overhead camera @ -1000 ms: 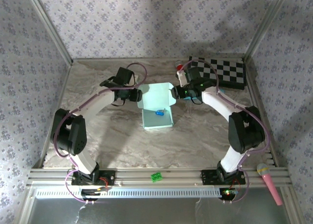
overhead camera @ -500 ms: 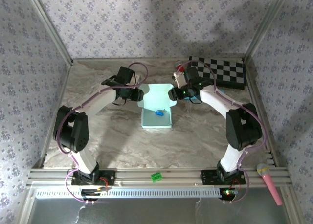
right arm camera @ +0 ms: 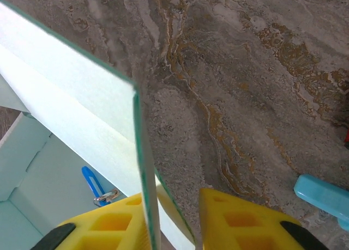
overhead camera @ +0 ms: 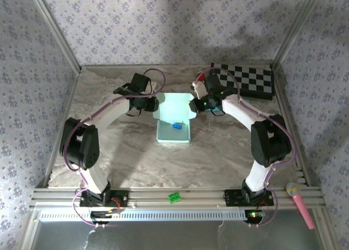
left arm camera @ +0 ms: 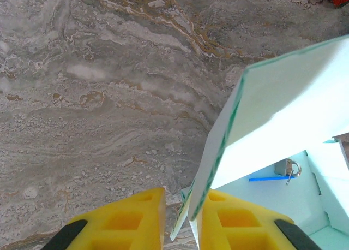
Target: Fold the paper box
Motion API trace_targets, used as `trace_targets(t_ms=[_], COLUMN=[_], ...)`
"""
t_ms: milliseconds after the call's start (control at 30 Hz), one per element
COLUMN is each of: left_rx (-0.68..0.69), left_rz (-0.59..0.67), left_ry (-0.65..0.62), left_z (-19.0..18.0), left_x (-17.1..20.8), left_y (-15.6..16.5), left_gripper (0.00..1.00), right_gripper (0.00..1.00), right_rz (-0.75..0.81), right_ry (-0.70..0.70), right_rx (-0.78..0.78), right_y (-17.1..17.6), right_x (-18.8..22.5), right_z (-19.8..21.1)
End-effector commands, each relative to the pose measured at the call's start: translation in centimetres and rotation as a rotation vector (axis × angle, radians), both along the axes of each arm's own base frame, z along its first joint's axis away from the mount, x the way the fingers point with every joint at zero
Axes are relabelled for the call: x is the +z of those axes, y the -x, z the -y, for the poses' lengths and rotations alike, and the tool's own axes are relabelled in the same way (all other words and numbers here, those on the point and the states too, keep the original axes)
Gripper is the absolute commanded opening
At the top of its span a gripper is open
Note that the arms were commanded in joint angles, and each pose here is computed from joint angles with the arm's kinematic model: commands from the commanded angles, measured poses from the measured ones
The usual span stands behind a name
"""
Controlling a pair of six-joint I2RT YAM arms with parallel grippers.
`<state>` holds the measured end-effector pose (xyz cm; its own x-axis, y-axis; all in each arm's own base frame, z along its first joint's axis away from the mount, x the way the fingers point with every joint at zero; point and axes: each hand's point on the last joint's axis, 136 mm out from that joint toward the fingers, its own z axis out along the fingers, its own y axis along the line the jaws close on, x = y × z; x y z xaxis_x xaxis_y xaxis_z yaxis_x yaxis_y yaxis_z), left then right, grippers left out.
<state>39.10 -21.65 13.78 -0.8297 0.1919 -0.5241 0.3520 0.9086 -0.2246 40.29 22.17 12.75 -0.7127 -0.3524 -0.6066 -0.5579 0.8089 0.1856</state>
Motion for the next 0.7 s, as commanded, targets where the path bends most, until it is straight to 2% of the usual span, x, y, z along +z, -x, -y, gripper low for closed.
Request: trace_targets(t_ms=[0,233,433,667], left_rx=[-0.014,-0.016,0.003,0.055], left_rz=[0.019,0.015,0.015,0.060], left_ry=[0.021,0.035,0.052,0.083], left_z=[0.5,0.7,0.9,0.8], left_x=[1.0,0.9,0.8,1.4], left_y=[-0.7,-0.7,-1.0,-1.7], left_gripper=[0.20,0.18,0.01,0.00], right_gripper=[0.28,0.21,0.13,0.11], right_rz=[0.021,0.025,0.082,0.206], right_ry=[0.034,0.069,0.096,0.136], right_rx=[0.013,0.016,-0.003,-0.065], right_y=[0.4,0.3,0.0,-0.9], right_x=[1.1,0.8,1.6,3.2], right_z=[0.1,-0.1,-0.3,-0.6])
